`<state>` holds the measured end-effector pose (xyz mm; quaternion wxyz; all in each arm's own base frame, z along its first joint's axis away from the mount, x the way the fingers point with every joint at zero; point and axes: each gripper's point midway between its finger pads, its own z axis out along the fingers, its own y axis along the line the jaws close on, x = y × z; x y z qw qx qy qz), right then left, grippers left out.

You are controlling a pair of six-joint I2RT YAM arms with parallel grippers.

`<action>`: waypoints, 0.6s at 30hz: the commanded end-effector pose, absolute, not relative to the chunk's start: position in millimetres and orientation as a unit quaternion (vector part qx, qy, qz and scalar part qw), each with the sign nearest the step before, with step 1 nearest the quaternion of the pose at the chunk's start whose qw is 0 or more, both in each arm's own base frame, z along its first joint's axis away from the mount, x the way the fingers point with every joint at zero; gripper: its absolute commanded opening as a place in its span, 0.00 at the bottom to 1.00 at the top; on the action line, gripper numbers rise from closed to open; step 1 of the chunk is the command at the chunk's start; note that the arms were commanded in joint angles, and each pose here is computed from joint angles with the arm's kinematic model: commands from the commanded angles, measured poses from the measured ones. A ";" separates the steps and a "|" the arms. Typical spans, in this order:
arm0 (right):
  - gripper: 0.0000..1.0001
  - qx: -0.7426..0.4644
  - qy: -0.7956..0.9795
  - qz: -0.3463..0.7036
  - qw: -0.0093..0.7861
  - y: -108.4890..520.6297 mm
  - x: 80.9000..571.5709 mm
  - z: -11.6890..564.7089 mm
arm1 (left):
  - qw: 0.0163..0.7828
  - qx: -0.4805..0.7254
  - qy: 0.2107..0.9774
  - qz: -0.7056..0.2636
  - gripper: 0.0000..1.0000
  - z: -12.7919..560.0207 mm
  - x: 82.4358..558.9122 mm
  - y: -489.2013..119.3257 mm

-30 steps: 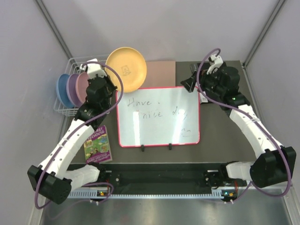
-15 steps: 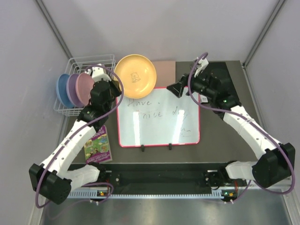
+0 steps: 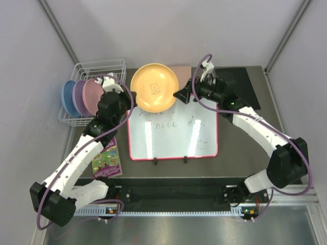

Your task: Unload the plates from the dish rack

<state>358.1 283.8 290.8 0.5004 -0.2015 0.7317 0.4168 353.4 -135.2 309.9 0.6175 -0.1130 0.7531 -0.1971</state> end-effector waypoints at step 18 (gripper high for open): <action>0.00 -0.130 0.693 0.362 0.609 230.2 373.0 345.6 | 0.651 -0.066 0.709 -0.262 0.75 337.3 344.8 -157.1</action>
